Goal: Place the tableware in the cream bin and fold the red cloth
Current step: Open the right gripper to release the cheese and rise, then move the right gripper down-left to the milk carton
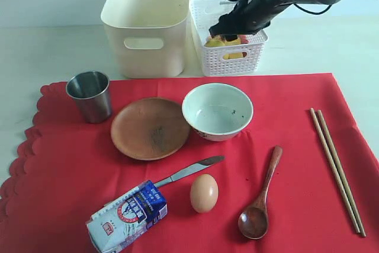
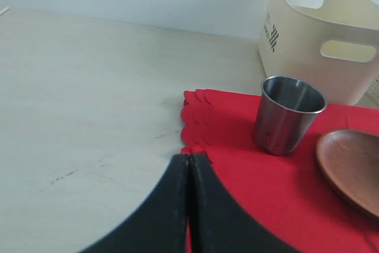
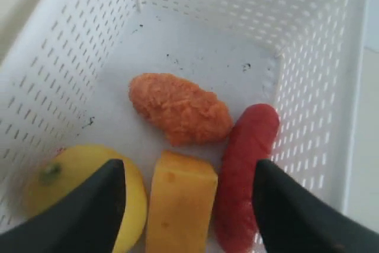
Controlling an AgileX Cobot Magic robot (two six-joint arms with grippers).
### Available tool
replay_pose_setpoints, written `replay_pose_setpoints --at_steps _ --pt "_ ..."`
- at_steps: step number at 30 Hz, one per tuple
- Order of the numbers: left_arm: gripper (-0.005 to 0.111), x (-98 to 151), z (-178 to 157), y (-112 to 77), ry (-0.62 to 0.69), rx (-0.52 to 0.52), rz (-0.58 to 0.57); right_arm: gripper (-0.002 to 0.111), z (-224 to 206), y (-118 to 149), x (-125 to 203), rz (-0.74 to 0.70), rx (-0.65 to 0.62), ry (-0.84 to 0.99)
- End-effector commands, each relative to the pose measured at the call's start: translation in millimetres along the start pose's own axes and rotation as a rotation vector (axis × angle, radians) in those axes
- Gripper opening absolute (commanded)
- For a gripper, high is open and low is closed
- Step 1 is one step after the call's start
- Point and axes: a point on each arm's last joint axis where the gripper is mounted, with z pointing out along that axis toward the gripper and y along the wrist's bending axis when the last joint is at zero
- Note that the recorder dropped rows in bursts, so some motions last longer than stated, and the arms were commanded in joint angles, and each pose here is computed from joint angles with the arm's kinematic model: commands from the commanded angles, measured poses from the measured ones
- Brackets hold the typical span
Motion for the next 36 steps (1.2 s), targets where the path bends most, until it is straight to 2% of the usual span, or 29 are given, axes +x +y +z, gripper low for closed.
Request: replay_pose_setpoints --at_steps 1,6,16,24,28,33,36 --pt "0.000 0.5 -0.1 -0.1 -0.007 0.003 -0.007 0.061 -23.0 -3.5 -16.3 -0.001 0.005 -0.045" --pt "0.000 0.5 -0.1 -0.1 -0.007 0.003 -0.007 0.061 -48.4 -4.4 -27.6 0.001 0.004 -0.049" --pt "0.000 0.5 -0.1 -0.1 -0.007 0.003 -0.007 0.061 -138.2 -1.8 -41.2 0.017 -0.046 0.084" --pt "0.000 0.5 -0.1 -0.1 -0.007 0.003 -0.007 0.061 -182.5 1.3 -34.8 0.042 -0.077 0.213" --pt "0.000 0.5 -0.1 -0.1 -0.007 0.003 -0.007 0.055 -197.8 8.0 -32.8 0.075 -0.145 0.252" --pt "0.000 0.5 -0.1 -0.1 -0.007 0.003 -0.007 0.054 -214.3 17.8 -26.2 0.080 -0.244 0.272" --pt "0.000 0.5 -0.1 -0.1 -0.007 0.003 -0.007 0.054 -220.2 19.7 -13.8 0.078 -0.247 0.285"
